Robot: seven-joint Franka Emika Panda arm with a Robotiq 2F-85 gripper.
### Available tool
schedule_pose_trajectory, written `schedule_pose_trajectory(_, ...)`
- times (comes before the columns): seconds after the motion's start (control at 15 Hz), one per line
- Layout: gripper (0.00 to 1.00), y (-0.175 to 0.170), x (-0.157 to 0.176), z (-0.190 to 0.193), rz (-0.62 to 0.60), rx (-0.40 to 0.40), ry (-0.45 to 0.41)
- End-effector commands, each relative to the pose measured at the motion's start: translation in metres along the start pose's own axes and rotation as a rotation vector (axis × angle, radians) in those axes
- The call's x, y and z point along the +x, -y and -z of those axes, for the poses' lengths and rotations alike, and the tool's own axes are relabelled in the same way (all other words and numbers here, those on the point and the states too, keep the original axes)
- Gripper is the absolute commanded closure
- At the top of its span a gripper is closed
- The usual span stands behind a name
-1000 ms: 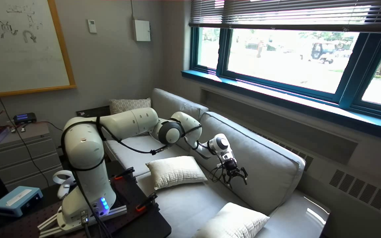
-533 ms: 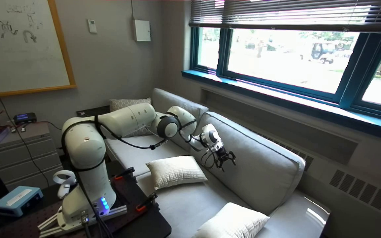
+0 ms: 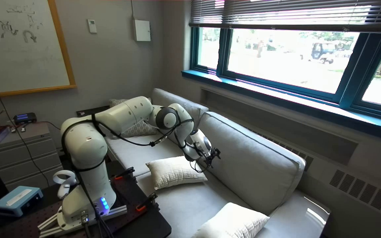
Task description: Stack the pillows at the edge of the sofa.
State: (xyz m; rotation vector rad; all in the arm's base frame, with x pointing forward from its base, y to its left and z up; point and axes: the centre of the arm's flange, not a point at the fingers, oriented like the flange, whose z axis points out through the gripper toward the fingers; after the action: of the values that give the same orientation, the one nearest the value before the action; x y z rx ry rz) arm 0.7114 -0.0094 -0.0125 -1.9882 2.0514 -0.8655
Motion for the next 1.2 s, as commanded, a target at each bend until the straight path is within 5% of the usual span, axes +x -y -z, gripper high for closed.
schedule_pose_trajectory(0.0, 0.00, -0.068, 0.004, 0.052, 0.148, 0.053, 0.149)
schedule_pose_trajectory(0.07, 0.00, -0.080, 0.008, 0.056, 0.197, 0.056, 0.197)
schedule_pose_trajectory(0.13, 0.00, -0.036, -0.001, 0.013, 0.126, 0.047, 0.151)
schedule_pose_trajectory(0.73, 0.00, -0.043, -0.002, 0.003, 0.143, 0.051, 0.158)
schedule_pose_trajectory(1.13, 0.00, -0.029, -0.063, 0.000, 0.293, 0.096, 0.210)
